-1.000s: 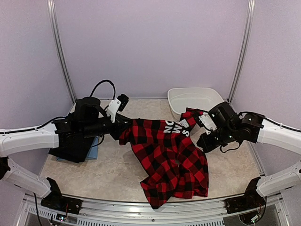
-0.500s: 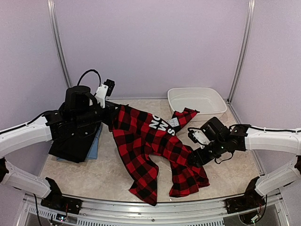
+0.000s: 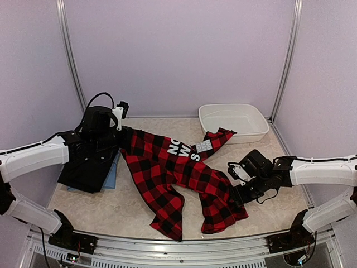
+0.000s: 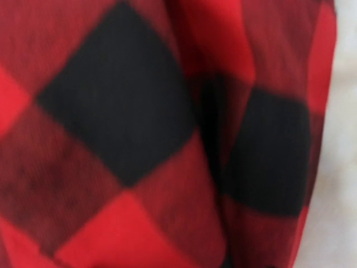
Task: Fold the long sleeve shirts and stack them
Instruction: Pick up the crumpled shirt from the center of the board.
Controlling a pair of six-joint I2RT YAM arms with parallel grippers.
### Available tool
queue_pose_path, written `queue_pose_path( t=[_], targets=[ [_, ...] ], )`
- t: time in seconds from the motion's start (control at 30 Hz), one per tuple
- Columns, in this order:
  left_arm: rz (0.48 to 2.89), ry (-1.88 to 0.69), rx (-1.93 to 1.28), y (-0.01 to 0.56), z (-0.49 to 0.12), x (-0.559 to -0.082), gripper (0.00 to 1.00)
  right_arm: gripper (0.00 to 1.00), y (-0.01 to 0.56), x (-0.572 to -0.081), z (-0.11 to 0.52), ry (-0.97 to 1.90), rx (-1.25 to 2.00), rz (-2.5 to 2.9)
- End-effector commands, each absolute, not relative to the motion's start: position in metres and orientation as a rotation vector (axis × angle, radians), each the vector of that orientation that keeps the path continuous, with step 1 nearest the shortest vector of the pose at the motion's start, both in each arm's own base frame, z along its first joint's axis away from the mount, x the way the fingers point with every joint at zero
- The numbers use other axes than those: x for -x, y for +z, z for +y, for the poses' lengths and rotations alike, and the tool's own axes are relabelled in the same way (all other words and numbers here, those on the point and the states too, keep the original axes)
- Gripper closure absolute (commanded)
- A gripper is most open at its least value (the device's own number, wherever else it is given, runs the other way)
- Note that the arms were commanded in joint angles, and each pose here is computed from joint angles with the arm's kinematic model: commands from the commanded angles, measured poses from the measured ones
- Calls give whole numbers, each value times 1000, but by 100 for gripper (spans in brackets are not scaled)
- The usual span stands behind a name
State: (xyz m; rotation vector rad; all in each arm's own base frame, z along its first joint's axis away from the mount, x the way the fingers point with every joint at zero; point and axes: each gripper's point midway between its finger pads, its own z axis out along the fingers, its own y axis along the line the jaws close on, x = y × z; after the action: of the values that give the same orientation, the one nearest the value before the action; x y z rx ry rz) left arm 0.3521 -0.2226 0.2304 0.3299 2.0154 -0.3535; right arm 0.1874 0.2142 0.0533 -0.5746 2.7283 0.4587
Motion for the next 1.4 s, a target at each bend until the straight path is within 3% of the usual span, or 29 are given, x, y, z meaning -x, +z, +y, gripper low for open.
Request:
queue_pose_path(
  t=[0.0,0.43,0.5,0.8,1.27,1.37],
  targets=[
    [2056,-304,-281,215,-215,-360,100,39,63,-172,221,560,535,2709],
    [2113,-294,-267,194,-212,-365,100,41,32,-173,195,317,442,2810],
    [2127,-286,-267,189,-211,-366,100,48,30,-175,195,306,449,2808],
    [2201,-208,-236,161,-200,-374,100,100,54,-183,207,393,469,2726],
    [2280,-102,-219,135,-188,-378,100,100,92,-190,199,302,458,2715],
    [2301,-112,-231,127,-190,-377,92,100,113,-201,190,217,417,2694]
  ],
)
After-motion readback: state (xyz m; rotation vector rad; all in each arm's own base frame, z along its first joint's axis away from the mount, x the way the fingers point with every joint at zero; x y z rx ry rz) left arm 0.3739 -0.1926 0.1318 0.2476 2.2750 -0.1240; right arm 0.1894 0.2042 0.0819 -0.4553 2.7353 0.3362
